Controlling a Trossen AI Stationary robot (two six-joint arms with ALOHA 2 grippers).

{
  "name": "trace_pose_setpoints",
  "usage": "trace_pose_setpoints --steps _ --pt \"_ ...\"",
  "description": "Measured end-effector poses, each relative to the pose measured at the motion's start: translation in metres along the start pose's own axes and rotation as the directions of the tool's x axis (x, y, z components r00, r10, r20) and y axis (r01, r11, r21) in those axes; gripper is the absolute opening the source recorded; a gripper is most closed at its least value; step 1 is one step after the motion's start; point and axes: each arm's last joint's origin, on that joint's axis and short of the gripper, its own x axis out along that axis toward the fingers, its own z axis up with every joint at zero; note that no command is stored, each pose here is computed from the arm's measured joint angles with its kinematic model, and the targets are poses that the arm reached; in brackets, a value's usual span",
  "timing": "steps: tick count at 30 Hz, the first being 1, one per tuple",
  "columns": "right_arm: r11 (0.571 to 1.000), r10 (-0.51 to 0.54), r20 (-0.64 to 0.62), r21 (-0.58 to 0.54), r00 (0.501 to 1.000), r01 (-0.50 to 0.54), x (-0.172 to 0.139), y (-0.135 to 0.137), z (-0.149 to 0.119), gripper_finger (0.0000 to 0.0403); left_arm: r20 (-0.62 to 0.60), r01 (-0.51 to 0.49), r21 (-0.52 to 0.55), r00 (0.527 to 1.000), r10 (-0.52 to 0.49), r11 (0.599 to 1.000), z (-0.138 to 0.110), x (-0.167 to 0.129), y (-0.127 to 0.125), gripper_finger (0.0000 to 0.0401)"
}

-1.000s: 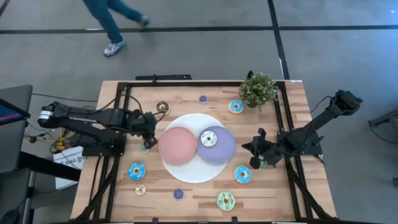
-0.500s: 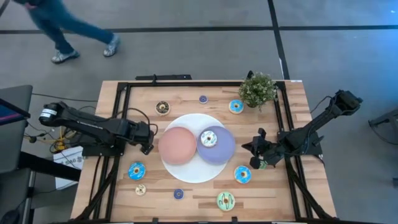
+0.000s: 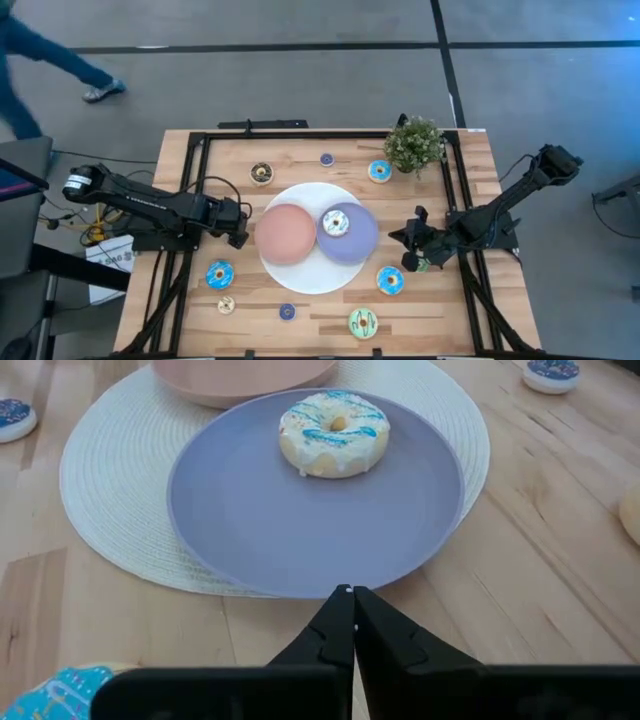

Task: Pick & Place donuts
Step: Put the small blue donut on the pink plate

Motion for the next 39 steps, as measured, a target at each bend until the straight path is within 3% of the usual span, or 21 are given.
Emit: trace_pose_setpoints --steps 7,18,39 --pt "1.0 -0.002 -0.002 -0.002 1.0 0.002 0.0 0.0 0.0 0.0 0.012 0.009 -0.013 1.0 -0.009 1.0 0.002 0.004 -0.005 0.0332" --pt "1.0 -0.002 -0.001 -0.001 1.0 0.002 0.0 0.0 0.0 0.0001 -0.068 -0.126 0.047 0.989 0.129 0.991 -0.002 0.027 -0.015 0.0332" --pt "1.0 -0.003 -0.001 -0.001 1.0 0.003 0.0 0.0 0.0 0.0001 -0.074 -0.098 0.065 0.992 0.103 0.993 0.001 0.02 -0.022 0.0332"
